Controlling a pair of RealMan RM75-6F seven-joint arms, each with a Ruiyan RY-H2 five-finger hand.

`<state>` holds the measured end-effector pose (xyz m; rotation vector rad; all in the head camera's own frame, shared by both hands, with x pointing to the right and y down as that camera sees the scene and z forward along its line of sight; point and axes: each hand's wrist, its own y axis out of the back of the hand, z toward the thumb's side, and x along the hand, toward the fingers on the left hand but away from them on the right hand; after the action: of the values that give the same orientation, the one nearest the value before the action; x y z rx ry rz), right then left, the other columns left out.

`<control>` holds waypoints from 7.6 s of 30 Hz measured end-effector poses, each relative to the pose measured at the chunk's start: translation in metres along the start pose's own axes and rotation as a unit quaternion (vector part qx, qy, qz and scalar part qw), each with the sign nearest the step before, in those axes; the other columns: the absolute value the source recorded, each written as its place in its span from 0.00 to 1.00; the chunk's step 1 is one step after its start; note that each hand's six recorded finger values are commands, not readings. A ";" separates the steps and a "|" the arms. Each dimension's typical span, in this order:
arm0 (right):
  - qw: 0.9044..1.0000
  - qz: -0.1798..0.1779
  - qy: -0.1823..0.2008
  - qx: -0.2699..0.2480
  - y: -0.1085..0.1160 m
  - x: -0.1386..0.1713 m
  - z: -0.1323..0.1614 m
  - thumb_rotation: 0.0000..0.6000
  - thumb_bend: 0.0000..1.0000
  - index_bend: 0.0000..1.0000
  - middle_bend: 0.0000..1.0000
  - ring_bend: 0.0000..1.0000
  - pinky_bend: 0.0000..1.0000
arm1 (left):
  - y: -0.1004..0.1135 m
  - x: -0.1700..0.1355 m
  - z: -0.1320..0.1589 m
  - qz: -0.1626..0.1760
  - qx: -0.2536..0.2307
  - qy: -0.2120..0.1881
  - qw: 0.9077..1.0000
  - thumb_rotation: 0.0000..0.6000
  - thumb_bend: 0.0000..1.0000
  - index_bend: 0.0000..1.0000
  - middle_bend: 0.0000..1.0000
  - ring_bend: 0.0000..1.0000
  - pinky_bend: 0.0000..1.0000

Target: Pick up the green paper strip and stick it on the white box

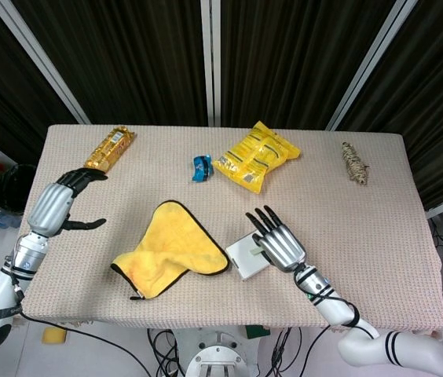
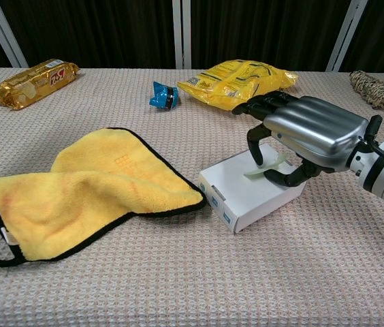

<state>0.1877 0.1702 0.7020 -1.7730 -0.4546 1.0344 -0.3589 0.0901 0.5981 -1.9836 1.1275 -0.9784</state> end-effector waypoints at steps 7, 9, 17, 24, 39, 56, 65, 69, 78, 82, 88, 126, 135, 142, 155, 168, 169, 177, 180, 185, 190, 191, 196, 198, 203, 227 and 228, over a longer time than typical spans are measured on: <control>1.000 0.004 0.001 0.001 0.003 0.007 -0.004 1.00 0.27 0.42 0.02 0.00 0.00 | -0.001 0.000 0.001 -0.001 -0.001 0.000 1.000 1.00 0.04 0.25 0.23 0.18 0.21; 1.000 0.005 0.000 -0.001 0.005 0.010 -0.005 1.00 0.26 0.42 0.02 0.00 0.00 | -0.001 0.000 0.001 -0.001 -0.001 -0.001 1.000 1.00 0.04 0.25 0.23 0.18 0.21; 1.000 -0.009 -0.002 -0.016 0.021 0.022 -0.011 1.00 0.25 0.41 0.02 0.00 0.00 | 0.000 0.000 0.003 0.000 0.000 -0.002 1.000 1.00 0.04 0.25 0.23 0.18 0.21; 0.999 -0.014 -0.013 -0.027 0.029 0.037 -0.027 1.00 0.31 0.36 0.01 0.00 0.00 | 0.000 -0.001 0.003 0.001 0.000 -0.002 1.000 1.00 0.04 0.25 0.23 0.18 0.21; 0.996 0.084 -0.022 -0.029 0.009 0.041 -0.037 0.41 0.58 0.17 0.00 0.00 0.00 | 0.000 -0.001 0.002 0.001 0.003 0.001 1.000 1.00 0.04 0.25 0.23 0.18 0.21; 0.996 0.087 -0.019 -0.029 0.005 0.044 -0.034 0.40 0.62 0.27 0.00 0.00 0.00 | -0.002 0.001 0.001 -0.002 0.001 0.003 1.000 1.00 0.04 0.25 0.23 0.18 0.21; 0.995 0.095 -0.022 -0.029 0.000 0.044 -0.035 0.40 0.62 0.28 0.00 0.00 0.00 | -0.002 0.001 0.000 -0.002 0.002 0.003 1.000 1.00 0.04 0.25 0.23 0.18 0.21; 0.995 0.097 -0.023 -0.027 -0.002 0.044 -0.035 0.40 0.62 0.28 0.00 0.00 0.00 | -0.003 0.001 0.001 -0.004 0.002 0.002 1.000 1.00 0.04 0.25 0.23 0.18 0.21; 0.994 0.100 -0.026 -0.027 -0.004 0.042 -0.035 0.40 0.62 0.29 0.00 0.00 0.00 | -0.003 0.001 0.001 -0.004 0.002 0.003 1.000 1.00 0.04 0.25 0.23 0.18 0.21; 0.994 0.102 -0.028 -0.025 -0.005 0.042 -0.036 0.40 0.62 0.29 0.00 0.00 0.00 | -0.004 0.001 0.000 -0.005 0.003 0.003 1.000 1.00 0.04 0.25 0.23 0.18 0.21; 0.994 0.103 -0.029 -0.024 -0.006 0.042 -0.036 0.40 0.62 0.30 0.00 0.00 0.00 | -0.003 0.001 0.000 -0.004 0.002 0.003 1.000 1.00 0.04 0.25 0.23 0.18 0.21; 0.996 0.083 -0.026 -0.029 0.001 0.039 -0.038 0.40 0.62 0.30 0.00 0.00 0.00 | -0.004 0.002 0.000 -0.005 0.003 0.004 1.000 1.00 0.04 0.25 0.23 0.18 0.21; 0.995 0.095 -0.026 -0.026 -0.006 0.037 -0.037 0.40 0.62 0.30 0.00 0.00 0.00 | -0.003 0.001 -0.001 -0.005 0.005 0.005 1.000 1.00 0.04 0.25 0.23 0.18 0.21; 0.996 0.085 -0.026 -0.031 0.000 0.038 -0.038 0.40 0.62 0.30 0.00 0.00 0.00 | -0.004 0.003 0.000 -0.006 0.004 0.004 1.000 1.00 0.04 0.25 0.23 0.18 0.21; 0.994 0.099 -0.034 -0.031 -0.009 0.039 -0.042 0.41 0.62 0.30 0.00 0.00 0.00 | -0.005 0.003 0.000 -0.008 0.005 0.003 1.000 1.00 0.04 0.25 0.23 0.18 0.21; 0.994 0.099 -0.030 -0.031 -0.009 0.039 -0.040 0.42 0.62 0.30 0.00 0.00 0.00 | -0.004 0.003 0.000 -0.008 0.005 0.003 1.000 1.00 0.04 0.25 0.23 0.18 0.21; 0.994 0.098 -0.030 -0.031 -0.009 0.040 -0.040 0.42 0.62 0.30 0.00 0.00 0.00 | -0.004 0.003 0.000 -0.008 0.005 0.003 1.000 1.00 0.04 0.25 0.23 0.18 0.21; 0.995 0.089 -0.029 -0.033 -0.004 0.046 -0.039 0.42 0.62 0.31 0.00 0.00 0.00 | -0.005 0.003 0.003 -0.009 0.005 0.000 1.000 1.00 0.04 0.25 0.23 0.18 0.21; 0.995 0.086 -0.028 -0.035 -0.002 0.048 -0.038 0.42 0.62 0.31 0.00 0.00 0.00 | -0.006 0.003 0.003 -0.009 0.005 0.000 1.000 1.00 0.04 0.25 0.23 0.18 0.21; 0.995 0.091 -0.026 -0.034 -0.004 0.049 -0.038 0.42 0.62 0.32 0.00 0.00 0.00 | -0.006 0.003 0.003 -0.009 0.005 0.000 1.000 1.00 0.04 0.25 0.23 0.18 0.21; 0.994 0.095 -0.027 -0.034 -0.008 0.047 -0.038 0.42 0.62 0.32 0.00 0.00 0.00 | -0.006 0.003 0.002 -0.009 0.005 0.002 1.000 1.00 0.04 0.25 0.23 0.18 0.21; 0.994 0.096 -0.027 -0.034 -0.008 0.047 -0.038 0.42 0.62 0.32 0.00 0.00 0.00 | -0.005 0.003 0.002 -0.009 0.005 0.002 1.000 1.00 0.04 0.25 0.23 0.18 0.21; 0.995 0.093 -0.026 -0.034 -0.007 0.047 -0.037 0.42 0.62 0.32 0.00 0.00 0.00 | -0.004 0.002 0.001 -0.008 0.005 0.002 1.000 1.00 0.04 0.25 0.23 0.18 0.21; 0.995 0.090 -0.025 -0.036 -0.005 0.047 -0.037 0.42 0.62 0.32 0.00 0.00 0.00 | -0.004 0.002 0.001 -0.008 0.005 0.002 1.000 1.00 0.04 0.25 0.23 0.18 0.21; 0.995 0.088 -0.019 -0.035 -0.003 0.047 -0.034 0.43 0.62 0.32 0.00 0.00 0.00 | -0.004 0.002 0.002 -0.008 0.005 0.001 1.000 1.00 0.04 0.25 0.23 0.18 0.21; 0.995 0.084 -0.028 -0.035 -0.001 0.044 -0.040 0.43 0.62 0.32 0.00 0.00 0.00 | -0.004 0.003 0.002 -0.008 0.006 0.001 1.000 1.00 0.04 0.25 0.23 0.18 0.21; 0.995 0.086 -0.028 -0.035 -0.003 0.044 -0.040 0.43 0.62 0.32 0.00 0.00 0.00 | -0.004 0.003 0.002 -0.008 0.006 0.001 1.000 1.00 0.04 0.25 0.23 0.18 0.21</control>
<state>0.2453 0.1799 0.6905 -1.8750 -0.3813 1.2036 -0.3549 0.0894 0.6013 -1.9856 1.1052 -0.9945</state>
